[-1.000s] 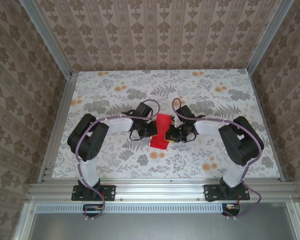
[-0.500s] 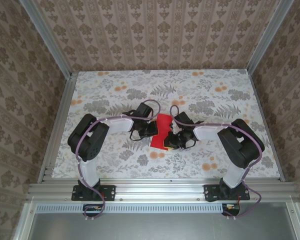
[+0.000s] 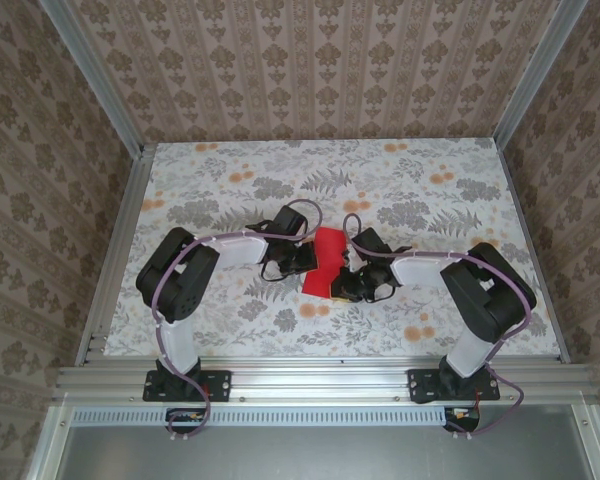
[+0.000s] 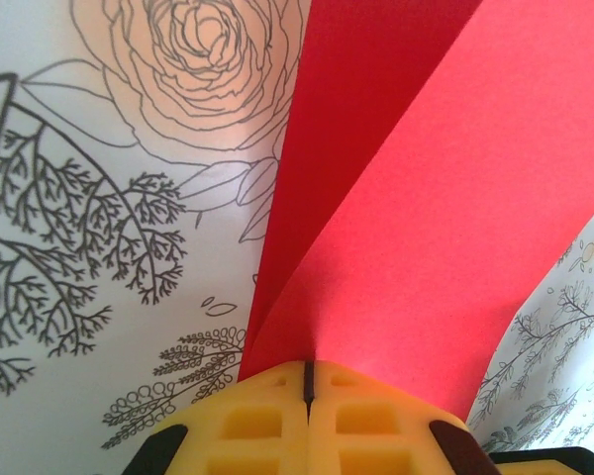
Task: Fold a paper plane with a square sheet of paper (pick it up from the middle)
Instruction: Fold the square sheet of paper in half at the center of the table.
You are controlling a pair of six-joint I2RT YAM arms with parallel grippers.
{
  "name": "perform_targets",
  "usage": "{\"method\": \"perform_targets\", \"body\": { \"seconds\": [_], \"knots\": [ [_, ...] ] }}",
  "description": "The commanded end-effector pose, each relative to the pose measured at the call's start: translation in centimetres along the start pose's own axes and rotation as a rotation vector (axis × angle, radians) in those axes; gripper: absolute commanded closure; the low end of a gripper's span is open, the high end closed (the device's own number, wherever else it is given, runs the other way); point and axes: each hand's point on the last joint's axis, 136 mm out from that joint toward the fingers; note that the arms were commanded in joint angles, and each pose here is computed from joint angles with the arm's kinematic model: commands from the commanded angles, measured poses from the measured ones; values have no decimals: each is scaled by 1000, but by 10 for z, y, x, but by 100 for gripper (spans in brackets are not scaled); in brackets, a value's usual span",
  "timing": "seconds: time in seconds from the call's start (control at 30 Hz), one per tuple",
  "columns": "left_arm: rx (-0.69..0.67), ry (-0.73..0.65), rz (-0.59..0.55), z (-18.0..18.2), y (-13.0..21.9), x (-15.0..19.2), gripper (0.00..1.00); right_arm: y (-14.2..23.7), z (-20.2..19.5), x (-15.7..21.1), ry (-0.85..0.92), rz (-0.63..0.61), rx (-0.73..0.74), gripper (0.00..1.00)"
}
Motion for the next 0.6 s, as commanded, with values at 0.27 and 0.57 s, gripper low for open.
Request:
{"method": "perform_targets", "body": {
  "seconds": [0.27,0.57],
  "knots": [
    [-235,68,79,71,-24,27,96,40,-1,-92,63,-192,151,86],
    [-241,63,81,71,-23,28,96,14,-14,-102,48,-140,115,86]
  ]
}}
Point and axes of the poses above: each hand's point on the last joint's axis, 136 mm out from that joint toward the fingers, its own y axis back along the fingers, its own z axis along the line the jaws close on, x = y × z, and after that the axes turned 13 degrees about y, right-handed
